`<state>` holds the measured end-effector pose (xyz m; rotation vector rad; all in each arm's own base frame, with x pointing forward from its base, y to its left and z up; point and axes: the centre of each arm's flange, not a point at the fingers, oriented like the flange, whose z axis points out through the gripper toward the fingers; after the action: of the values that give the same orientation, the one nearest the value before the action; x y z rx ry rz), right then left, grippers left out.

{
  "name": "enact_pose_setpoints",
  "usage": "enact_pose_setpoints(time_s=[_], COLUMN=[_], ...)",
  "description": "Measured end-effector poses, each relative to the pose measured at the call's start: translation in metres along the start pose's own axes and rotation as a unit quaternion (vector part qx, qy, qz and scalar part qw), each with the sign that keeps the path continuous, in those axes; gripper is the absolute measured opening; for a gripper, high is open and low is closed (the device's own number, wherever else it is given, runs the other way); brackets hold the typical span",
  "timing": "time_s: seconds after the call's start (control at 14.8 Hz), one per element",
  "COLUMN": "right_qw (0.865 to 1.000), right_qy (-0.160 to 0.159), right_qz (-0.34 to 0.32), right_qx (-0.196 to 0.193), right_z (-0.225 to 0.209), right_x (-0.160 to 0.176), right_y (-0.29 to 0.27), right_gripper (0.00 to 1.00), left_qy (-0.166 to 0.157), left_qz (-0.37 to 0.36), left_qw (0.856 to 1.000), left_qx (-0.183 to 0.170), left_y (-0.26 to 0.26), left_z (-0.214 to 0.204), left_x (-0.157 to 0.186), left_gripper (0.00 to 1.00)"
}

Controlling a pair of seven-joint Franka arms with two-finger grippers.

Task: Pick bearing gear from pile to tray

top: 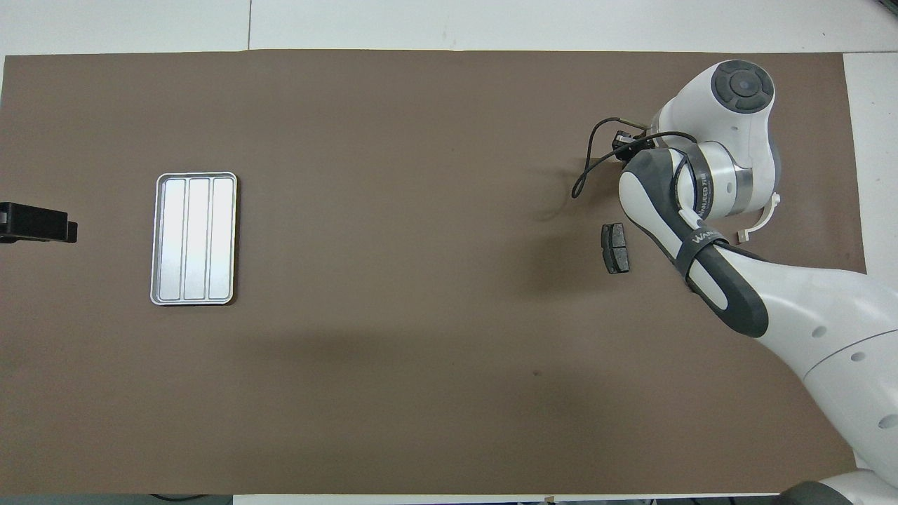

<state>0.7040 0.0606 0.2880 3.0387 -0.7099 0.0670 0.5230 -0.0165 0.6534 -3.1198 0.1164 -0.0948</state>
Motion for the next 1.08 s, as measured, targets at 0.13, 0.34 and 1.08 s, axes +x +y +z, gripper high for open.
enact_pose_setpoints(time_s=[0.13,0.34,1.08], right_qw=[1.000,1.000,0.998], right_qy=[0.000,0.000,-0.021], right_qz=[0.000,0.000,-0.050], right_qx=[0.000,0.000,-0.024], right_z=[0.000,0.000,-0.123], right_x=[0.000,0.000,-0.041], right_y=[0.000,0.000,-0.034], right_gripper=[0.24,0.24,0.24], left_qy=[0.000,0.000,0.000], left_qz=[0.000,0.000,0.000], left_qw=[1.000,1.000,1.000], left_qx=[0.000,0.000,0.000], left_y=[0.000,0.000,0.000], left_z=[0.000,0.000,0.000], left_x=[0.000,0.000,0.000], left_gripper=[1.00,1.00,1.00])
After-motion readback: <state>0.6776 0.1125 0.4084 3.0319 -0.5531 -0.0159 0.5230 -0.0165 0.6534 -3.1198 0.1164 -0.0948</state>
